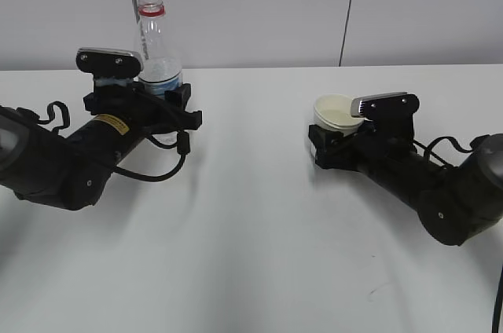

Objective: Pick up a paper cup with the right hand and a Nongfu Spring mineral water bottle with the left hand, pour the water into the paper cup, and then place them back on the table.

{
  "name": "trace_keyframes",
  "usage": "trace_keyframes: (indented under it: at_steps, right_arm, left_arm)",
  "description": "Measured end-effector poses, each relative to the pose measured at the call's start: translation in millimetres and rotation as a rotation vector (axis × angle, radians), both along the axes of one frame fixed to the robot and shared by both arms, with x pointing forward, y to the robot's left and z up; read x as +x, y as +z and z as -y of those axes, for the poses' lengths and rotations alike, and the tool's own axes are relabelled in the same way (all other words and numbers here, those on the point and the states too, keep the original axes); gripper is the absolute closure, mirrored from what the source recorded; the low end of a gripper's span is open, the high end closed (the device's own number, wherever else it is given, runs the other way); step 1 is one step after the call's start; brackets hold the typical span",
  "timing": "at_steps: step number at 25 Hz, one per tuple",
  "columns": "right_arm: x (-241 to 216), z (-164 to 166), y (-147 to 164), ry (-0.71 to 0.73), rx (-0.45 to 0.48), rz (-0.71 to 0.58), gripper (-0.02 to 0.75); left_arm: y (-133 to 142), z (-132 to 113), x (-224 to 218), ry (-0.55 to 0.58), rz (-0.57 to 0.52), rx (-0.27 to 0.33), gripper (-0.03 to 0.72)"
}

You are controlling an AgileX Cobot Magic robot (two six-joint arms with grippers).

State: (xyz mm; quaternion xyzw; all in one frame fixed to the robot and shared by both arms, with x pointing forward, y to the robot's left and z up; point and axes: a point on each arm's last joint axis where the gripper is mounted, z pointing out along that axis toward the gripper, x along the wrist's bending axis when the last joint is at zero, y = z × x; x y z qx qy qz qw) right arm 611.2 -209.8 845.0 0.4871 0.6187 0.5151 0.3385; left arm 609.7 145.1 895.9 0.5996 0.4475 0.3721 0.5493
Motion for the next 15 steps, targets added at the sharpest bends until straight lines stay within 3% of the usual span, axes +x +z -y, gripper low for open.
trace_keyframes:
  at_steps: [15]
  right_arm:
    - [-11.6, 2.2, -0.8, 0.003, -0.002, -0.003, 0.152]
  left_arm:
    - [0.0, 0.1, 0.0, -0.001, 0.000, 0.000, 0.286]
